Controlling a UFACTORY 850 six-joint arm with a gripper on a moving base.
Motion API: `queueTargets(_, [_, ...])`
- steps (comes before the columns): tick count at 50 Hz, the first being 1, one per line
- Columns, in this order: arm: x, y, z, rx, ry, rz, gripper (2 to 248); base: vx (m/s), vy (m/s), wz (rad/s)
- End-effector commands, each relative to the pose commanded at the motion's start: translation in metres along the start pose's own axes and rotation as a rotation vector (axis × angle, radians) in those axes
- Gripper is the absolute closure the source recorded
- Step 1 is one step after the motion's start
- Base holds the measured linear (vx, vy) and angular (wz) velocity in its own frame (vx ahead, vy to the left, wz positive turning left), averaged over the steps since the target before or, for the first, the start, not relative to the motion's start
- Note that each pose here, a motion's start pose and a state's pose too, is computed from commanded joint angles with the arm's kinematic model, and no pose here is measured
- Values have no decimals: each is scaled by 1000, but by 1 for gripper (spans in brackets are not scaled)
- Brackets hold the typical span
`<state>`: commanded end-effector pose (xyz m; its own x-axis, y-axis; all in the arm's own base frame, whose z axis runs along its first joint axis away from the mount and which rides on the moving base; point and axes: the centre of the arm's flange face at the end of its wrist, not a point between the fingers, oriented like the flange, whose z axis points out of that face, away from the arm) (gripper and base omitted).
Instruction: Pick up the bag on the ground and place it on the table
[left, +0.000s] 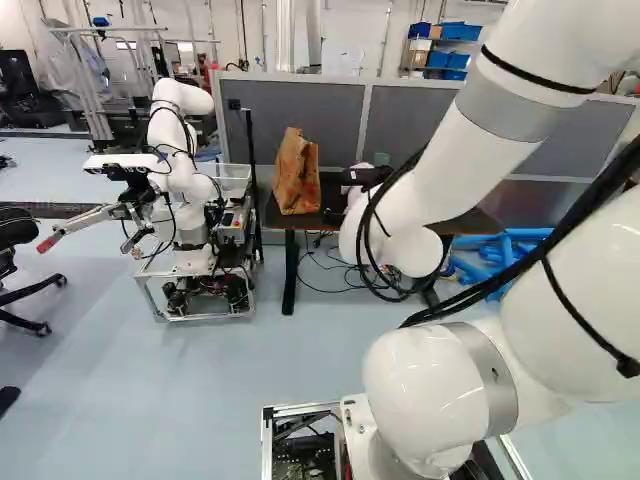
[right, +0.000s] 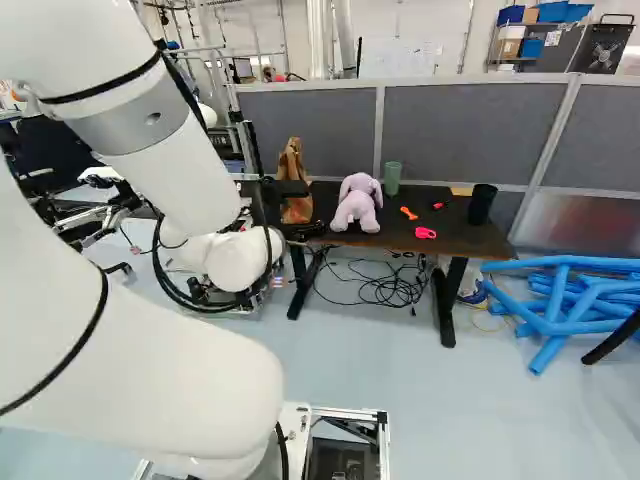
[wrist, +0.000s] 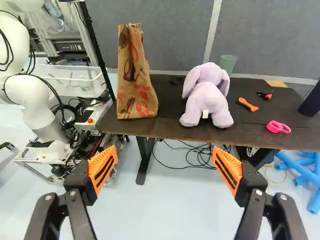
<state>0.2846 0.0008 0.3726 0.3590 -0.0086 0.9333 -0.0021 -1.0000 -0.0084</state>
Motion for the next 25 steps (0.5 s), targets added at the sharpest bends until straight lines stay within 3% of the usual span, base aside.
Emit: queueTargets(25, [-11,1,-10,-1,33,-8,3,0,0,0])
